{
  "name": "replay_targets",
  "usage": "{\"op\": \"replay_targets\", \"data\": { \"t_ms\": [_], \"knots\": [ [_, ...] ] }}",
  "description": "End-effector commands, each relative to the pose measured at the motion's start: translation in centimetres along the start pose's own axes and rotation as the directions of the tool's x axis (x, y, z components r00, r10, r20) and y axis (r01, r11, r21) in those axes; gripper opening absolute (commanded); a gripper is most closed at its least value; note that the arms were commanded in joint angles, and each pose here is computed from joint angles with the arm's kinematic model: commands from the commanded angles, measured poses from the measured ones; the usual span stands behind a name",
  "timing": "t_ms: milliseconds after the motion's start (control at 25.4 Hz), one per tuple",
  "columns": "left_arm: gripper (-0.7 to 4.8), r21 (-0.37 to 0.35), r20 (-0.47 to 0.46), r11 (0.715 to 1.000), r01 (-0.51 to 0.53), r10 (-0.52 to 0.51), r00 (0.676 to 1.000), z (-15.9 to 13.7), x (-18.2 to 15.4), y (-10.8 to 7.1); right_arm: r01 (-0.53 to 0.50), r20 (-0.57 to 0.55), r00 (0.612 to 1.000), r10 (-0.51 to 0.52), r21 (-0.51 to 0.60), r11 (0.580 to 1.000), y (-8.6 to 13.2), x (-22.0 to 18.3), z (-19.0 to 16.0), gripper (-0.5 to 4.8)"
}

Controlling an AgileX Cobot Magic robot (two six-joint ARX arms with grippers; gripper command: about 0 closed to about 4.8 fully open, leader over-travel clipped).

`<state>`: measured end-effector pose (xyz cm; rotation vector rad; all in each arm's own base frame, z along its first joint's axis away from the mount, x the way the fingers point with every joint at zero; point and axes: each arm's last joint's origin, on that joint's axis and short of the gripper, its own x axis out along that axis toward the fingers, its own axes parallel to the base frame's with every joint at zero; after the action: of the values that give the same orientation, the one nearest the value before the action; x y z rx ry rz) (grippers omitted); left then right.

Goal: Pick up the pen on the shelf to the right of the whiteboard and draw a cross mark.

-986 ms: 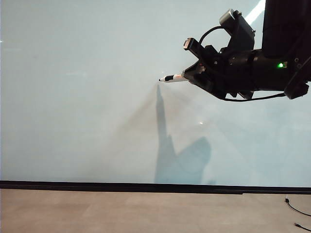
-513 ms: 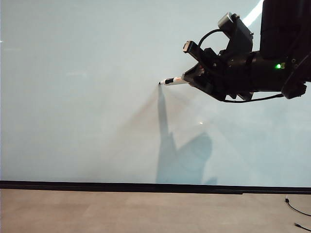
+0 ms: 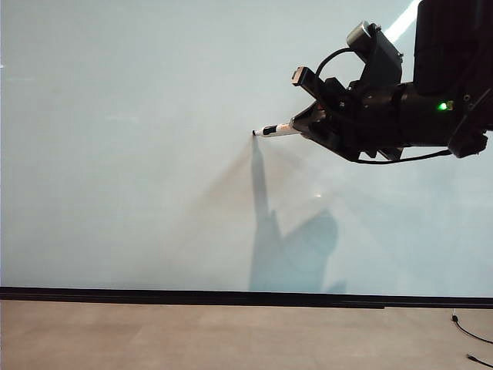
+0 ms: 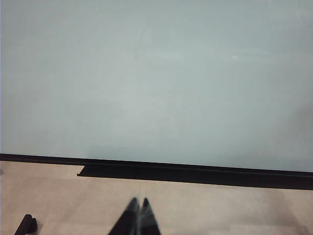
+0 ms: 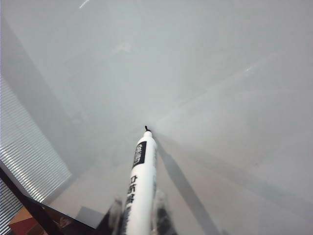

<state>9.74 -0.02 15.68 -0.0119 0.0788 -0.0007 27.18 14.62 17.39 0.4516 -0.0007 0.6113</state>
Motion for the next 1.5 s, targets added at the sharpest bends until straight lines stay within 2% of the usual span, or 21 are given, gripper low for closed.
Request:
{"op": "replay_targets", "data": {
  "t_ms": [39,1065,1498],
  "knots": [
    [-0.04,0.004,0.009,1.000,0.004,-0.004,1.000,0.2,0.0,0.0,0.046,0.024,0.999,-0.046,-0.002,0.999,-0.2,-0.2,0.0,-0.08],
    [-0.05,0.004,0.009,1.000,0.004,-0.004,1.000,0.2,0.0,0.0,0.222,0.027,0.975,-0.222,0.003,0.975,-1.7,-2.9,-1.4,-0.08],
    [-0.05,0.004,0.009,1.000,0.004,-0.004,1.000,0.2,0.0,0.0,0.263,0.029,0.964,-0.263,0.002,0.965,-2.0,-3.6,-1.7,-0.08]
  ]
}}
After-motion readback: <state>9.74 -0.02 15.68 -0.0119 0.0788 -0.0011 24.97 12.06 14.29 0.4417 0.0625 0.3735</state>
